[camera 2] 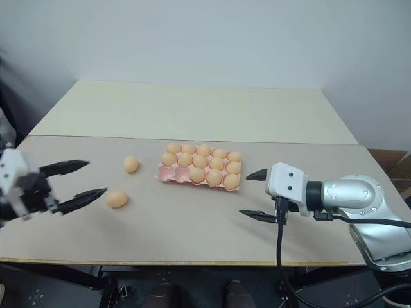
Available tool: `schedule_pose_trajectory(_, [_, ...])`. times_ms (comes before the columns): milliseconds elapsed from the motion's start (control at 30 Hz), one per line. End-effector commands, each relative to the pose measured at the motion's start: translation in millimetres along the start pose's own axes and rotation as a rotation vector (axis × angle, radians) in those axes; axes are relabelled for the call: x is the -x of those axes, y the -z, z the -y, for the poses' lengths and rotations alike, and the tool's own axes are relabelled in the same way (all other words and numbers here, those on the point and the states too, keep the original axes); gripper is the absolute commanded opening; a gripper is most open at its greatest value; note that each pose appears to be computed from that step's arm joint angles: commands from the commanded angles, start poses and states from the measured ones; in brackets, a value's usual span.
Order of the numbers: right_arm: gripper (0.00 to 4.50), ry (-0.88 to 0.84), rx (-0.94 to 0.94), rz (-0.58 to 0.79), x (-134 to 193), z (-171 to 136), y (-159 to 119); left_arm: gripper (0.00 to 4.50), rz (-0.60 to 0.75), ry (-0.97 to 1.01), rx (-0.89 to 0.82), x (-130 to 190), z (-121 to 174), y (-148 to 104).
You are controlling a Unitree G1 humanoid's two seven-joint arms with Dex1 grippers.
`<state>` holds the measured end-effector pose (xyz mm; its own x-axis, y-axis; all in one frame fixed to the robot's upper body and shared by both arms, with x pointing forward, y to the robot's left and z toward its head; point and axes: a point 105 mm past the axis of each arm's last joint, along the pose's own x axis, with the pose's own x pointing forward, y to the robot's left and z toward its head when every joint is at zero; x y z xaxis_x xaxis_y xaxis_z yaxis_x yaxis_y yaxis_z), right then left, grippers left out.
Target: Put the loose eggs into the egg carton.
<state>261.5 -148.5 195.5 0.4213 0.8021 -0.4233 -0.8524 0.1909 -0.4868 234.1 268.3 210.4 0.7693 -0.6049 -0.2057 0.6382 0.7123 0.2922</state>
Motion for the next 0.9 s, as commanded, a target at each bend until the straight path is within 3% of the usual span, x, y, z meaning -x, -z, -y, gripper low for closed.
schedule_pose_trajectory(33, [4.5,0.01,0.054,0.018,6,7,-7,4.48,0.007,-0.037,-0.033,21,8,-13])
schedule_pose_trajectory(467, [4.5,-0.03,0.066,0.012,4,10,-3,4.48,-0.089,-0.113,-0.006,36,16,9])
schedule_pose_trajectory(733, [4.5,-0.03,0.065,0.009,4,7,-4,4.48,-0.138,-0.259,0.067,15,-2,39])
schedule_pose_trajectory(900, [4.5,-0.017,0.063,0.007,3,8,-4,4.48,-0.146,-0.236,0.064,-11,-2,50])
